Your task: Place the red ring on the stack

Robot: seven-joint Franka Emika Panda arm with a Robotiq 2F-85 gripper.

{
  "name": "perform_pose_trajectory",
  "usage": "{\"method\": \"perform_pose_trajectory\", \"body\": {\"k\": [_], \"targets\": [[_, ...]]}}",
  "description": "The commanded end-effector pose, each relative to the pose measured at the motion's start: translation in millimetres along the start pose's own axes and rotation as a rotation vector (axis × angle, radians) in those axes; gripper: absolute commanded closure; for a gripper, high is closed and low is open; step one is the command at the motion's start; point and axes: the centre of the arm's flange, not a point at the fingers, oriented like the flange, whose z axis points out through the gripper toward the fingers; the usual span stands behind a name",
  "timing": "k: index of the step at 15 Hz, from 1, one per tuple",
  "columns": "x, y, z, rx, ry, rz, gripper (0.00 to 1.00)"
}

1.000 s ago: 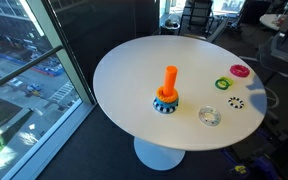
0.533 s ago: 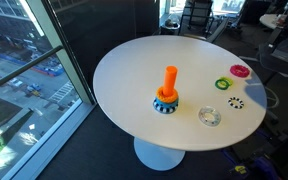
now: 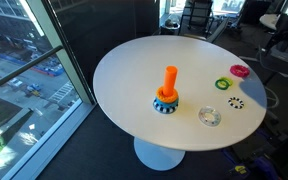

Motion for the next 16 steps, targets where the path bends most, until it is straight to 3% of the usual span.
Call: {"method": "perform_pose_trajectory", "body": {"k": [1, 4, 9, 16], "targets": [[0, 0, 0, 0.000, 0.001, 0.000, 0.00], [1, 0, -1, 0.000, 0.003, 0.000, 0.00], [-12, -6, 8, 0.010, 0.062, 0.150, 0.00], [3, -12, 20, 0.012, 0.138, 0.315, 0.00]]}}
